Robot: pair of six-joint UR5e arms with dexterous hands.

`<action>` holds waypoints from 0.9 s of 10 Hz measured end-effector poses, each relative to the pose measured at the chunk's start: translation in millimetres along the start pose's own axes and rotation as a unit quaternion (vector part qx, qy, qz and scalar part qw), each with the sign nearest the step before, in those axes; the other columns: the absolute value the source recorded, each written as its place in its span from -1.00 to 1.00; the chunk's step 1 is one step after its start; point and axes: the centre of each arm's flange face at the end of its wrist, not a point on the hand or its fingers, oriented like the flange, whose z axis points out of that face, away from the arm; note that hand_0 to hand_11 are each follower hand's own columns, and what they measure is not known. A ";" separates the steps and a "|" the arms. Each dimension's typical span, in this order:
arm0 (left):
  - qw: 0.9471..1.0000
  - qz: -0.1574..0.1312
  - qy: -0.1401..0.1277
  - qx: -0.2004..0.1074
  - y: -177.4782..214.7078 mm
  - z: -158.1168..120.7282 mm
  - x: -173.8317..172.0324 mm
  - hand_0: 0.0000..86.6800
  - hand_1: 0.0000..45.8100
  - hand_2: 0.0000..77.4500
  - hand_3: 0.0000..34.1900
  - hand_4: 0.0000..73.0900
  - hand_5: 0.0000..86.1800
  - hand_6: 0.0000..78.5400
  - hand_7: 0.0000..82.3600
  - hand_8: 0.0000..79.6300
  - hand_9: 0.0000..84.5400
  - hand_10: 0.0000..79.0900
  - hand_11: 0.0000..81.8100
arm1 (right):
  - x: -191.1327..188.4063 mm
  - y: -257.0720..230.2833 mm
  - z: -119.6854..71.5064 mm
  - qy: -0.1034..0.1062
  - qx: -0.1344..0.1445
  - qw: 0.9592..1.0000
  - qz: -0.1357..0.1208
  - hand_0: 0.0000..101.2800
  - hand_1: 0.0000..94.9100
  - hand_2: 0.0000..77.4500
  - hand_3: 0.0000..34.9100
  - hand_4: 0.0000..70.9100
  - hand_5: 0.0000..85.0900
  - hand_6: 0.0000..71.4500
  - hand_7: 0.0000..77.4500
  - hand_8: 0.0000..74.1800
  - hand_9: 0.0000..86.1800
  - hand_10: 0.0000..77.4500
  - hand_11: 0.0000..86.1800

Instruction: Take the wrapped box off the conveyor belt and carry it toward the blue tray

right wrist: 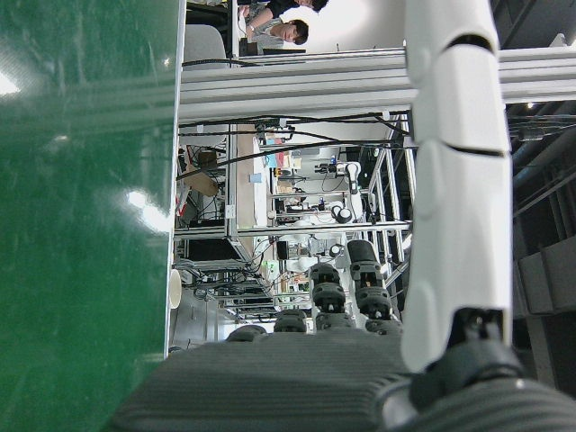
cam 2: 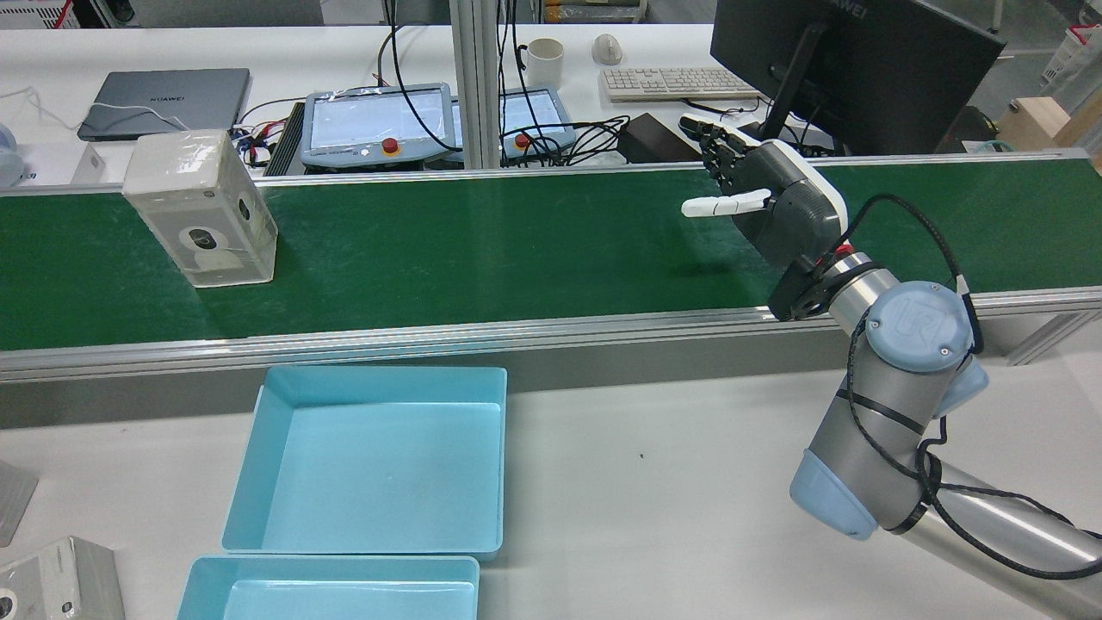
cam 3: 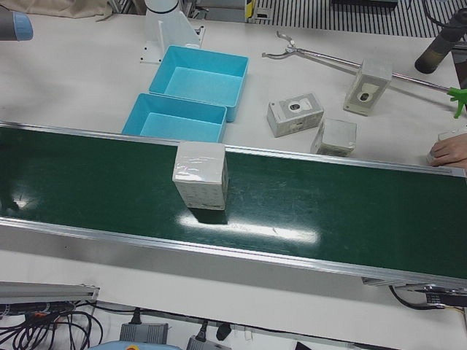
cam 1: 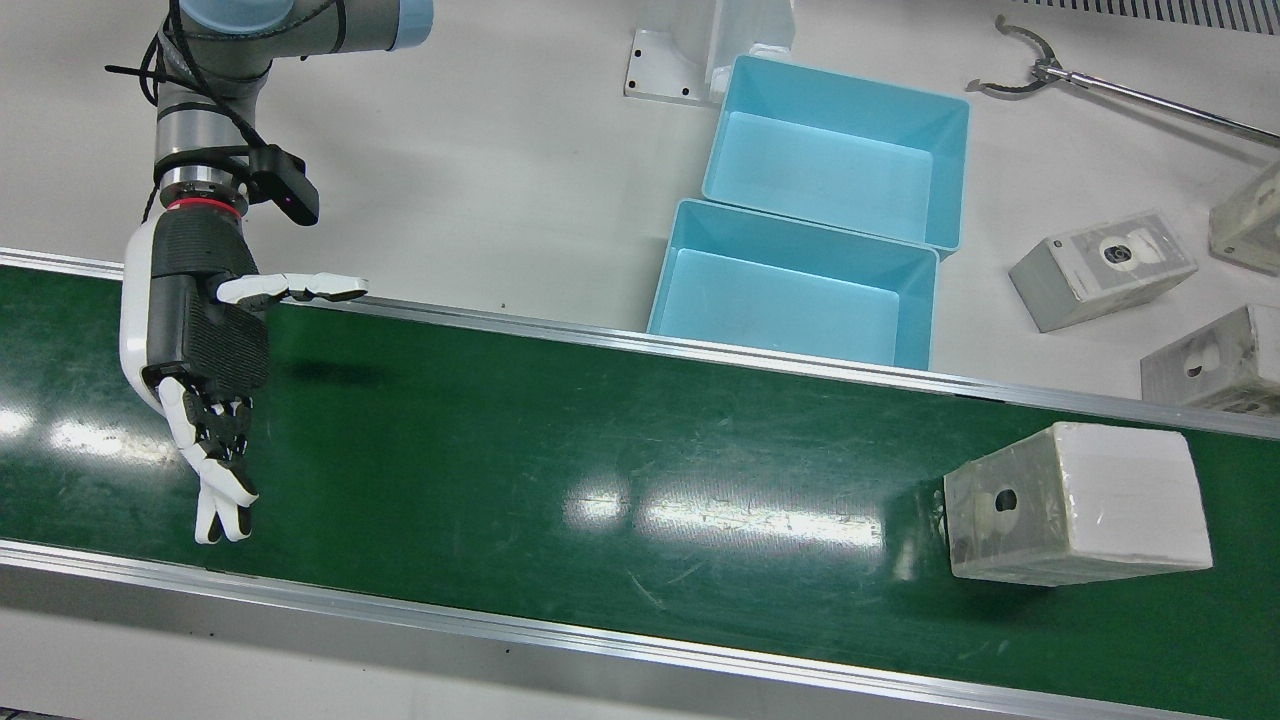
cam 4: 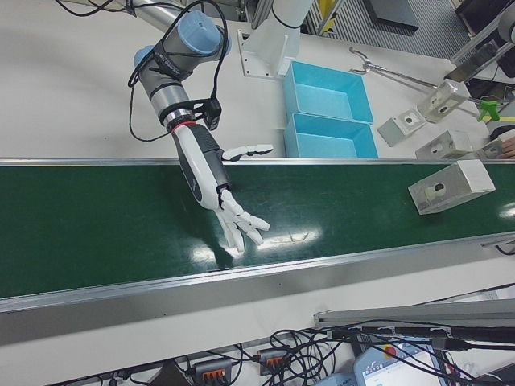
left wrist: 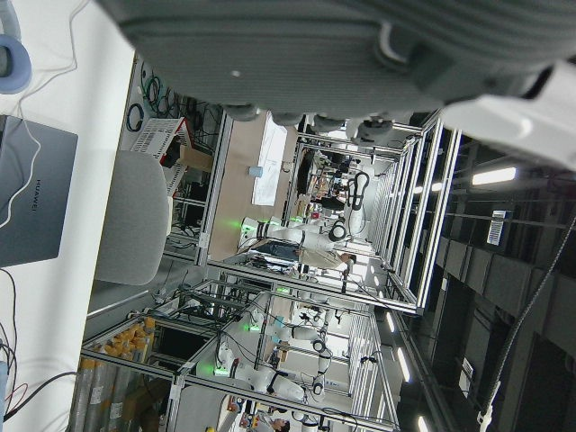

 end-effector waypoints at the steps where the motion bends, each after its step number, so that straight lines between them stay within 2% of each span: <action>1: 1.000 0.000 0.000 0.000 0.0 0.0 0.0 -1.00 -1.00 -0.99 -1.00 -1.00 -0.97 -0.99 -0.99 -0.99 -1.00 -0.99 -0.99 | 0.0 -0.1 -0.1 0.000 0.000 1.000 0.000 -0.04 -0.66 -0.75 -1.00 -0.72 -0.60 -0.91 -0.93 -1.00 -0.94 -1.00 -0.99; 9: 1.000 0.000 0.000 0.000 0.0 0.0 0.0 -1.00 -1.00 -0.97 -1.00 -1.00 -0.97 -0.99 -0.99 -0.99 -1.00 -0.99 -0.99 | -3.0 -6.3 -3.8 0.000 0.005 1.000 0.003 -0.04 -0.66 -0.75 -1.00 -0.74 -0.60 -0.91 -0.93 -1.00 -0.94 -1.00 -0.97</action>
